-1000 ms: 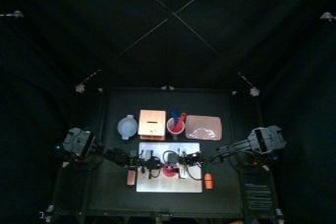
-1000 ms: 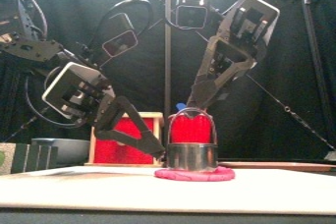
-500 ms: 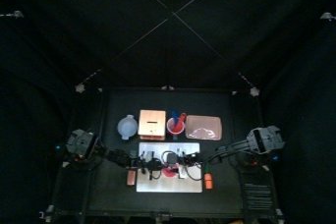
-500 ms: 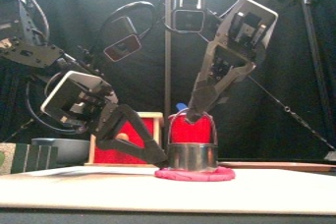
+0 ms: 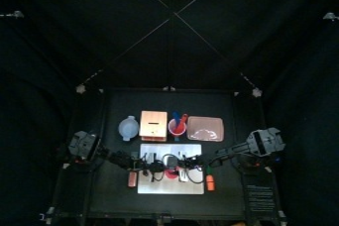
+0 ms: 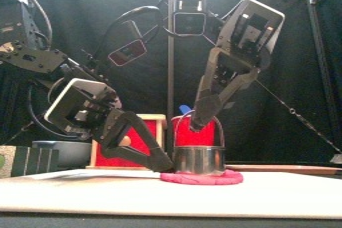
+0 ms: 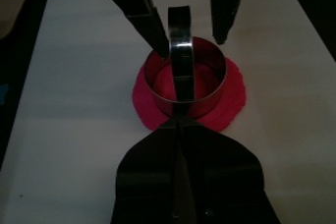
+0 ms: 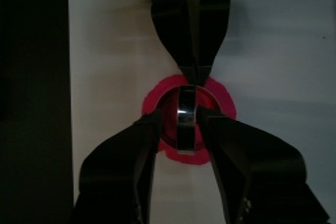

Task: Get the cutter from the drawer then cut the dough then place the extra dough in the bowl
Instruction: Place the extra dough in the bowl

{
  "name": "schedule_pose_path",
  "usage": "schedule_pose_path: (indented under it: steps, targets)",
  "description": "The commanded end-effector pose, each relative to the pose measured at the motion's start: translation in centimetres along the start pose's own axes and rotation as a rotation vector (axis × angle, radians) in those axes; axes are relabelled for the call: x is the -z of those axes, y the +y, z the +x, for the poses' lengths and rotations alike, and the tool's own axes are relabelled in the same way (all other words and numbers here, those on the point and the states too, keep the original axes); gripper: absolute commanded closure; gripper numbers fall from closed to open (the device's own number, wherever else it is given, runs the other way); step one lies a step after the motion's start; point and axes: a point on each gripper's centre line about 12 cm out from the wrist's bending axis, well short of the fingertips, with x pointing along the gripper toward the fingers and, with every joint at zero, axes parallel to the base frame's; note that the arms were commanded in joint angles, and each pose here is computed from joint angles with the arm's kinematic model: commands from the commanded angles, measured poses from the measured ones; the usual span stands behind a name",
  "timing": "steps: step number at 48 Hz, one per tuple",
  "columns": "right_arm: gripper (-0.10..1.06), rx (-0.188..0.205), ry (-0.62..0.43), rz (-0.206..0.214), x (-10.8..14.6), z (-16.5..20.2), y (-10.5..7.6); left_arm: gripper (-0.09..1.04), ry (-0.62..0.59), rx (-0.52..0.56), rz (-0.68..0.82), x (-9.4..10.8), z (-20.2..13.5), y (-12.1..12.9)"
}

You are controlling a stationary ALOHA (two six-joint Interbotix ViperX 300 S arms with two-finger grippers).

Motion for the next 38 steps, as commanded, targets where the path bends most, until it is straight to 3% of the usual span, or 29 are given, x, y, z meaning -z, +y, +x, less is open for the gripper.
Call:
schedule_pose_path:
  steps: [1,15,27,38]
  targets:
    - [0.38,-0.014,-0.049,0.001,-1.7,-0.9,0.5,0.47,-0.015,0.001,-0.005,-0.6,0.1,0.0]
    - [0.54,0.001,-0.015,0.0,-2.3,-1.4,0.5,0.47,-0.011,0.001,-0.007,-0.4,0.0,0.0]
    - [0.55,-0.003,-0.096,-0.022,-4.1,-4.4,0.4,0.47,-0.006,-0.003,-0.012,-0.3,0.0,0.0]
    - [0.55,0.015,-0.174,-0.024,-4.2,-8.6,-0.9,0.47,0.003,0.0,-0.013,-0.2,0.0,0.0]
